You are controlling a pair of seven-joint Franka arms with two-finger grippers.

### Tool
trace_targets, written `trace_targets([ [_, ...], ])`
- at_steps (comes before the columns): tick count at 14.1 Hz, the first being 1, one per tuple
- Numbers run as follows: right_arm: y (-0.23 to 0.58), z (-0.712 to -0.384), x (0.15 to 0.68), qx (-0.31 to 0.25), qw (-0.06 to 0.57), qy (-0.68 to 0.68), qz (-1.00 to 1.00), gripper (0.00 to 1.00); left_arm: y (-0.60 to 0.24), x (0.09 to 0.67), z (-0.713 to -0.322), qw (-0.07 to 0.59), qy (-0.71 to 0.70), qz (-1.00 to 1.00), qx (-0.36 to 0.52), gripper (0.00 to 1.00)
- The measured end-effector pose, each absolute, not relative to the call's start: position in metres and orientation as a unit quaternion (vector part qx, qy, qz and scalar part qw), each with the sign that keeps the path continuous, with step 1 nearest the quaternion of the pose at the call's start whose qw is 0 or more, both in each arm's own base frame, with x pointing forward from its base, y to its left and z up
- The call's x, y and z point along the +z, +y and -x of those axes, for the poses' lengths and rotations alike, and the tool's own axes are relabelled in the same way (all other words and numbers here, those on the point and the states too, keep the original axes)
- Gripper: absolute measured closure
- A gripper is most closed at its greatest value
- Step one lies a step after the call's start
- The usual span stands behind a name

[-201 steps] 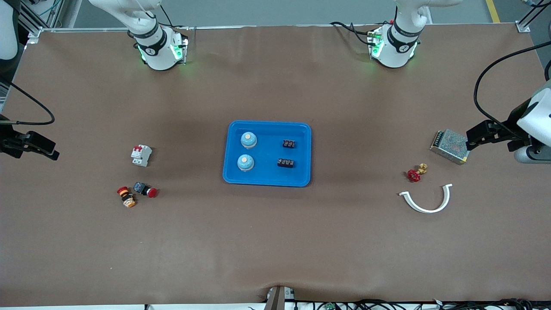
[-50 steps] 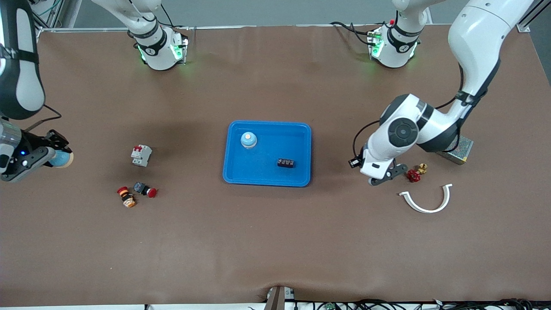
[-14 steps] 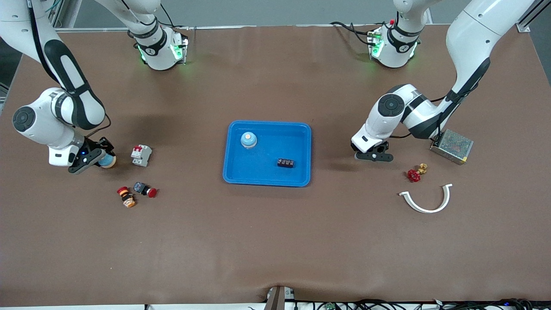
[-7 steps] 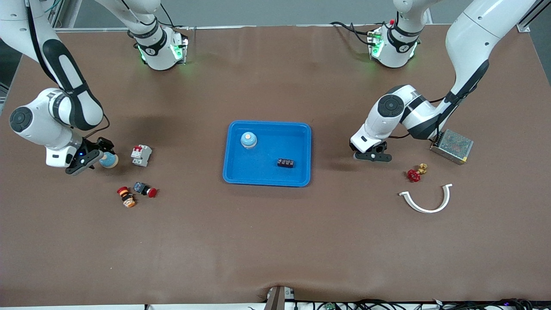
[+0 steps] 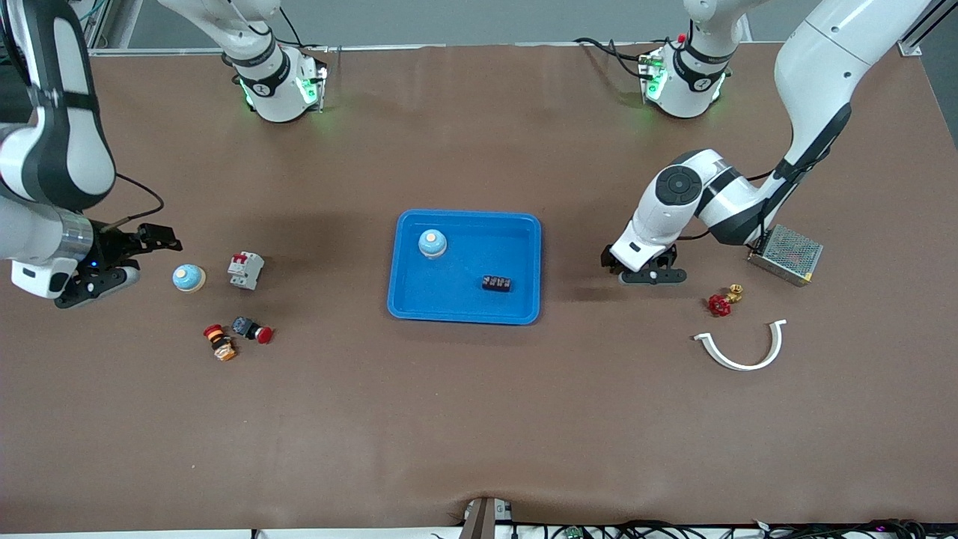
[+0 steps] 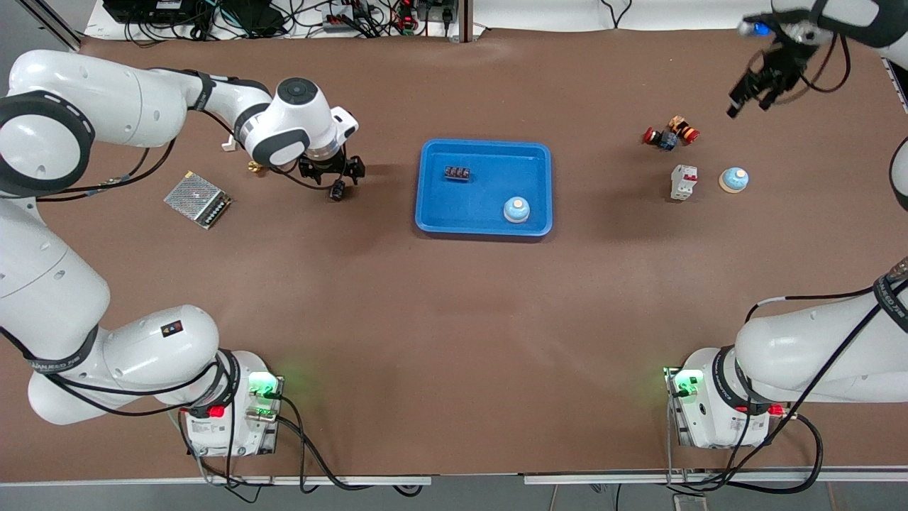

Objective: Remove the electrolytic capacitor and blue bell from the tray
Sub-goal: 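Set the bell down with the right gripper while the left gripper sets the capacitor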

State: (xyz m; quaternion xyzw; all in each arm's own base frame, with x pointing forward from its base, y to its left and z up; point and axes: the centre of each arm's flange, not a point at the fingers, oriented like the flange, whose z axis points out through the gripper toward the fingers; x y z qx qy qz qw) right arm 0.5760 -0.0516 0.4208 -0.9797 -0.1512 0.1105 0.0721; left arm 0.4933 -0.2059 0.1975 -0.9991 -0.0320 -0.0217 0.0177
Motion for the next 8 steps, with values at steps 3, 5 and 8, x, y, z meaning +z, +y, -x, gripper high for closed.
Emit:
trace_targets([
  [3, 0.019, -0.582, 0.44, 0.112, 0.088, -0.083, 0.986, 0.0, -0.218, 0.218, -0.514, 0.0, -0.109, 0.994, -0.007, 0.0],
  [5, 0.072, -0.581, 0.446, 0.112, 0.075, -0.04, 0.99, 0.0, -0.238, 0.236, -0.526, -0.01, -0.174, 0.985, 0.002, 0.0],
  [8, 0.154, -0.576, 0.455, 0.085, 0.062, 0.011, 0.994, 0.0, -0.269, 0.259, -0.534, -0.032, -0.292, 0.956, 0.006, 0.0],
])
